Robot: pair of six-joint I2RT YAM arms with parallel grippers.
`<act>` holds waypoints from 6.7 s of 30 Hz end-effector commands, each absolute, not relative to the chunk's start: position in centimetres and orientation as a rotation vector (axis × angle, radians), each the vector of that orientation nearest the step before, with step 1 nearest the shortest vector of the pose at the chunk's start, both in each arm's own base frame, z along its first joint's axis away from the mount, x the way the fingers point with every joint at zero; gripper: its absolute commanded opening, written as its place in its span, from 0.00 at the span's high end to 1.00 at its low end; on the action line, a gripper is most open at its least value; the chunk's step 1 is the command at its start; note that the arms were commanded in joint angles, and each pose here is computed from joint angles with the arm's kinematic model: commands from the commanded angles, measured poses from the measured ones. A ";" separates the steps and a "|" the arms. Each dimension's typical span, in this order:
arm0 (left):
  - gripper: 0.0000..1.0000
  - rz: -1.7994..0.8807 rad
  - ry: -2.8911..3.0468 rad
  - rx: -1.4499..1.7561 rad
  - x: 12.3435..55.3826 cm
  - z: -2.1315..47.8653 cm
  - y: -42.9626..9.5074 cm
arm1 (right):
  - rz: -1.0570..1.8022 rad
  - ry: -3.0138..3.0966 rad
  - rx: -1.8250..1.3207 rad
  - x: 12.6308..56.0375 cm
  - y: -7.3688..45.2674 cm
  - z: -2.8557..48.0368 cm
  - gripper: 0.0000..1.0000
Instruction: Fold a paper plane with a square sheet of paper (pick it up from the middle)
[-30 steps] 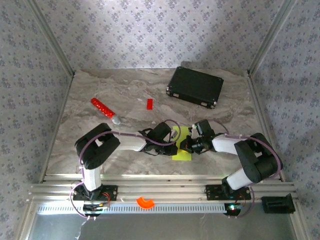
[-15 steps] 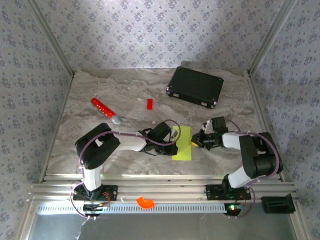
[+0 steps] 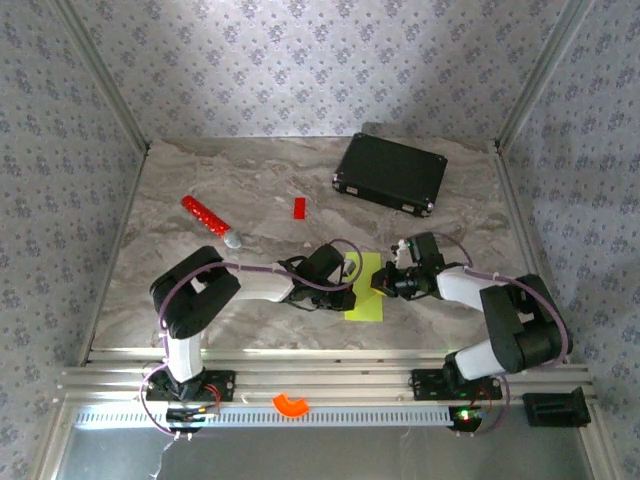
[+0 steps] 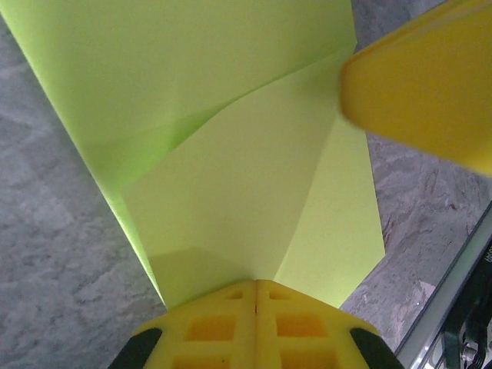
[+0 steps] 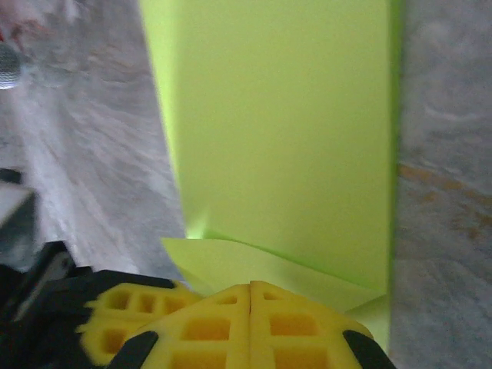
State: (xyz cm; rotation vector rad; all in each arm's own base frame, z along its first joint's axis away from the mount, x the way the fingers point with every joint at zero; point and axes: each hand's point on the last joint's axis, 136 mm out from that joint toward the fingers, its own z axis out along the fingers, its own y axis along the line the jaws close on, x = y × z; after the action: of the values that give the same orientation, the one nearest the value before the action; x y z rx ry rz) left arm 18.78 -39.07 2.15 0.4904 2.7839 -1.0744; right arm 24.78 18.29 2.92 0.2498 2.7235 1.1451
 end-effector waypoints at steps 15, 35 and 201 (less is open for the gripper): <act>0.98 -1.089 2.777 0.594 19.8 4.8 -42.8 | 1.041 2.839 0.368 23.0 16.1 -0.9 1.00; 0.94 -0.870 2.923 0.684 15.5 0.5 -37.2 | 1.032 2.843 0.390 23.1 15.8 -1.3 1.00; 0.66 -0.820 2.449 -0.298 27.5 9.8 -21.9 | -0.697 2.359 -0.230 28.2 9.8 17.5 0.99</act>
State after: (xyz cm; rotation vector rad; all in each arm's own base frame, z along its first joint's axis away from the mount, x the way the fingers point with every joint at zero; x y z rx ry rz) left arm 27.09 -23.22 9.06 -0.2314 2.4837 -0.8346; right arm 28.43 13.03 15.81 -0.2379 2.4316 -0.3821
